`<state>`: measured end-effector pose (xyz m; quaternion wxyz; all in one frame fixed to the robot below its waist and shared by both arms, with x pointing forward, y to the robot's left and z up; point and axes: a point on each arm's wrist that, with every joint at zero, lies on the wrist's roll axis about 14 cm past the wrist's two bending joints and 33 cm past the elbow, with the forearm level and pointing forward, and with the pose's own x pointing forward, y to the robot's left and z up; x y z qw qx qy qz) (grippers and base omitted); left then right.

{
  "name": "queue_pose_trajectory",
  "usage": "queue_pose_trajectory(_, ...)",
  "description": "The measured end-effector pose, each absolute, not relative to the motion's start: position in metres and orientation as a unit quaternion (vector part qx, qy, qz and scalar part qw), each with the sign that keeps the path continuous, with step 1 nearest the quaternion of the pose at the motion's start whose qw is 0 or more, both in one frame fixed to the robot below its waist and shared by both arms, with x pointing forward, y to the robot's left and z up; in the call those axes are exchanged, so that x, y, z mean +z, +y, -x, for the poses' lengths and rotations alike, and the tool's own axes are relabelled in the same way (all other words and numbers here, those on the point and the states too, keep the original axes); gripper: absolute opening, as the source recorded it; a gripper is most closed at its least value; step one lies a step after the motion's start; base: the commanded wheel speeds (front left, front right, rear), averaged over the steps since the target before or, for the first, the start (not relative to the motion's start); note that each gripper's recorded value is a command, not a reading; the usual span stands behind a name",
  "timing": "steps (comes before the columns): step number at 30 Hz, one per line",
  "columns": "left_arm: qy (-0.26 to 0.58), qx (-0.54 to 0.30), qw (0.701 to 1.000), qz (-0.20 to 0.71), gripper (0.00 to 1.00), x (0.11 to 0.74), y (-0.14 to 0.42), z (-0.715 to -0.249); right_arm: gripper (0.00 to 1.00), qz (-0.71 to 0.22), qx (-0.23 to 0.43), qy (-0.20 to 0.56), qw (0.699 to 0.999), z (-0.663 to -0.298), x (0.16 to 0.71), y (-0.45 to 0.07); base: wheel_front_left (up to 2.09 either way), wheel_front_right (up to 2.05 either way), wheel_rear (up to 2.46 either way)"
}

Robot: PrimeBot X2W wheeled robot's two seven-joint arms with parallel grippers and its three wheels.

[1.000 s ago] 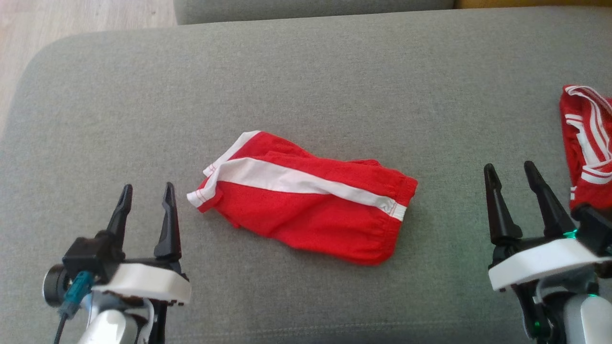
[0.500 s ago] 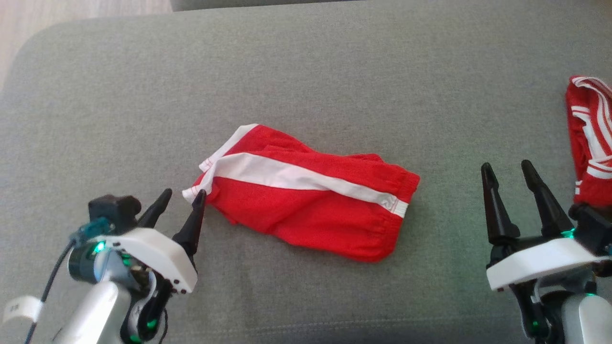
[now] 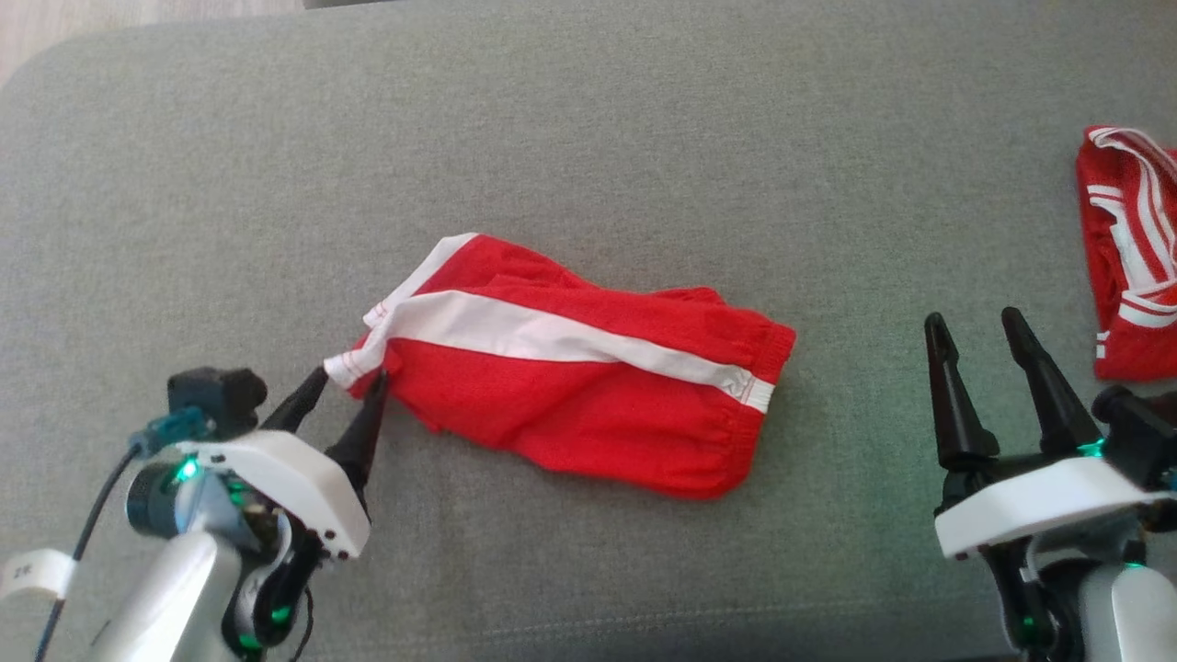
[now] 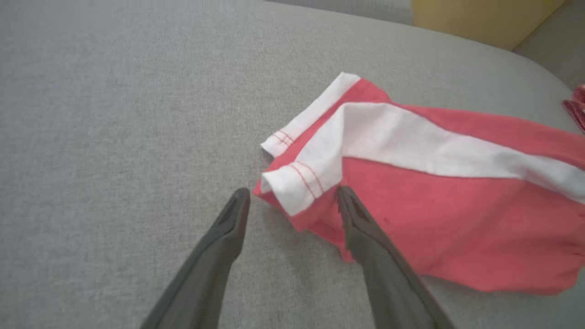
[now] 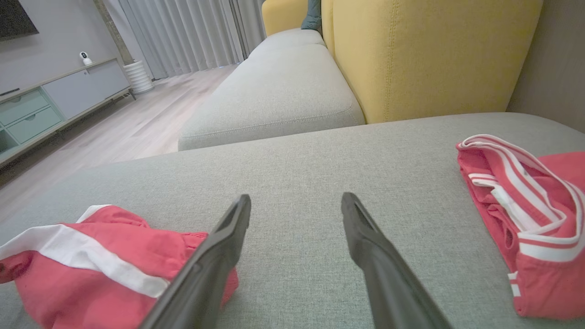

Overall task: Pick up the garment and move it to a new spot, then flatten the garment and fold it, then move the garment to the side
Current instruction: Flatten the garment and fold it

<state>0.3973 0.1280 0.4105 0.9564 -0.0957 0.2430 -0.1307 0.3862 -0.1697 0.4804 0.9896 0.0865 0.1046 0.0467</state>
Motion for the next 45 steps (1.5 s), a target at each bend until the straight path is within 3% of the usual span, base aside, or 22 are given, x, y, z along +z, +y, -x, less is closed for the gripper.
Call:
queue_pose_trajectory(2,0.231,-0.134,0.959,0.096,0.05,0.415,0.128,-0.402,1.0,-0.087,0.047,0.107,0.989,-0.386,0.479,-0.169,0.0,0.0,0.0)
queue_pose_trajectory(3,0.224,-0.133,0.961,0.096,0.0,0.417,0.128,-0.404,1.0,-0.087,0.048,0.109,0.989,-0.387,0.478,-0.169,0.0,0.0,0.0)
queue_pose_trajectory(9,0.205,-0.132,0.965,0.093,0.0,0.423,0.13,-0.407,1.0,-0.09,0.063,0.118,0.987,-0.386,0.472,-0.157,0.0,0.0,0.0)
queue_pose_trajectory(19,0.2,-0.127,0.967,0.091,0.0,0.424,0.133,-0.407,1.0,-0.137,0.168,0.254,0.943,-0.358,0.408,-0.078,0.0,0.0,0.0)
queue_pose_trajectory(25,0.186,-0.125,0.97,0.089,0.0,0.429,0.135,-0.413,1.0,-0.14,0.187,0.255,0.938,-0.373,0.404,-0.065,0.0,0.0,0.0)
queue_pose_trajectory(26,0.185,-0.124,0.971,0.09,0.0,0.429,0.136,-0.413,0.57,-0.139,0.191,0.251,0.939,-0.377,0.406,-0.062,0.0,0.0,0.0)
queue_pose_trajectory(27,0.183,-0.123,0.971,0.09,0.0,0.429,0.136,-0.413,0.0,-0.141,0.194,0.245,0.939,-0.38,0.408,-0.06,0.0,0.0,0.0)
queue_pose_trajectory(33,0.144,-0.114,0.98,0.081,0.0,0.444,0.141,-0.419,0.0,-0.153,0.202,0.225,0.941,-0.385,0.418,-0.054,0.0,0.0,0.0)
queue_pose_trajectory(37,0.078,-0.113,0.988,0.062,0.0,0.475,0.143,-0.427,0.0,-0.154,0.204,0.169,0.952,-0.396,0.452,-0.058,0.0,0.0,0.0)
queue_pose_trajectory(45,-0.14,-0.134,0.981,0.022,0.0,0.61,0.139,-0.447,0.0,-0.087,0.205,-0.006,0.975,-0.428,0.573,-0.095,0.0,0.0,0.0)
